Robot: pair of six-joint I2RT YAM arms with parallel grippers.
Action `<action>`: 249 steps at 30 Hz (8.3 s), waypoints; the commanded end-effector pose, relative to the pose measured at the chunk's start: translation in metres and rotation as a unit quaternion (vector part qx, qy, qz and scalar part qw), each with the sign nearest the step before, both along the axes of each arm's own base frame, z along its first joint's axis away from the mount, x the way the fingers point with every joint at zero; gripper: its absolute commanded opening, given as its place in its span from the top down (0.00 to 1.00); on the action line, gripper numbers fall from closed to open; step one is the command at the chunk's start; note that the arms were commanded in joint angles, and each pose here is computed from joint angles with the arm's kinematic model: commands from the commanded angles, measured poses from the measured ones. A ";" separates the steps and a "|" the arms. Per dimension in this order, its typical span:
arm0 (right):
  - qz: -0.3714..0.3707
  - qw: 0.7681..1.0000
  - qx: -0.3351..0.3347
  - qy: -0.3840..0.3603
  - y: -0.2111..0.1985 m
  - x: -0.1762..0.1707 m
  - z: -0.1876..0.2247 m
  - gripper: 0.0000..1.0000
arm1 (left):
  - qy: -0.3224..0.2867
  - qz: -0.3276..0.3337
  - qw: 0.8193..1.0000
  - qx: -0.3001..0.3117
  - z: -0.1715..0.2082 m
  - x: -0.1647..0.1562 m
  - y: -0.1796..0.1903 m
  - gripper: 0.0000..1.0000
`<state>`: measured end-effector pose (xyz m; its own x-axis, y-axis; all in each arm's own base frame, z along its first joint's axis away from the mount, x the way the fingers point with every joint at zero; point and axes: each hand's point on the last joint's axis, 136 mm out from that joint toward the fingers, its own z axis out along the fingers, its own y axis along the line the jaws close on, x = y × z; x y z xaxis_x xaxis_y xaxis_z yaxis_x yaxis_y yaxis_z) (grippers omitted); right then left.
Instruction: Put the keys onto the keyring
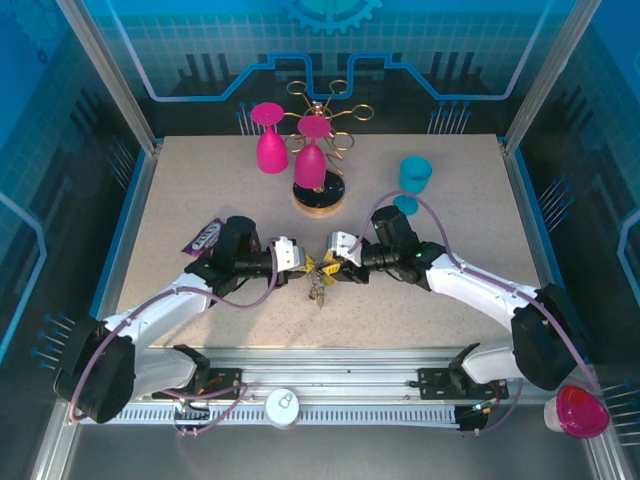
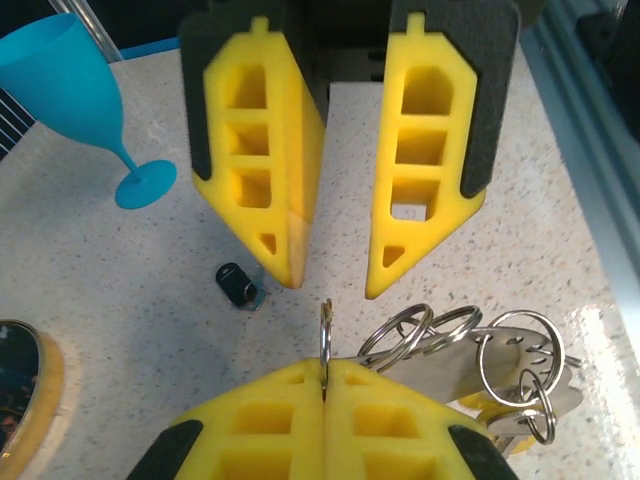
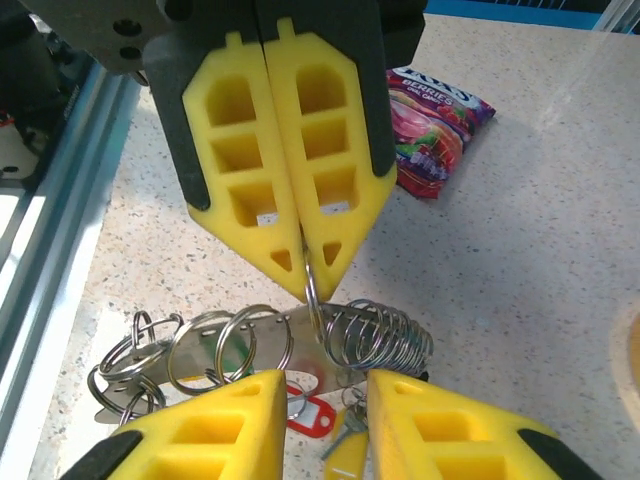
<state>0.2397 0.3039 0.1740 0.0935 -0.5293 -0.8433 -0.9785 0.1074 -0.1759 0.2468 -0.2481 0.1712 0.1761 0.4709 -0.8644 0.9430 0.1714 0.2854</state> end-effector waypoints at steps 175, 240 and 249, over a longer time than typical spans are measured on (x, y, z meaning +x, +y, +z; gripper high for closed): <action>-0.524 0.732 -0.272 0.340 -0.099 0.056 -0.141 1.00 | 0.005 0.004 1.000 0.001 -0.011 -0.004 -0.001 1.00; -0.350 0.877 -0.226 0.240 -0.079 0.026 -0.106 1.00 | 0.006 0.004 1.000 0.004 -0.014 -0.005 -0.007 1.00; -0.384 0.833 -0.271 0.291 -0.075 0.026 -0.147 1.00 | 0.004 0.007 1.000 0.008 -0.015 -0.005 -0.005 1.00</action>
<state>0.2627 0.2293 0.0291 -0.7482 -0.5991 -0.2851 -0.6412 0.7634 0.0783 0.2440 -0.2527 0.1591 0.1527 0.4790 -0.8644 0.9425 0.1926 0.2732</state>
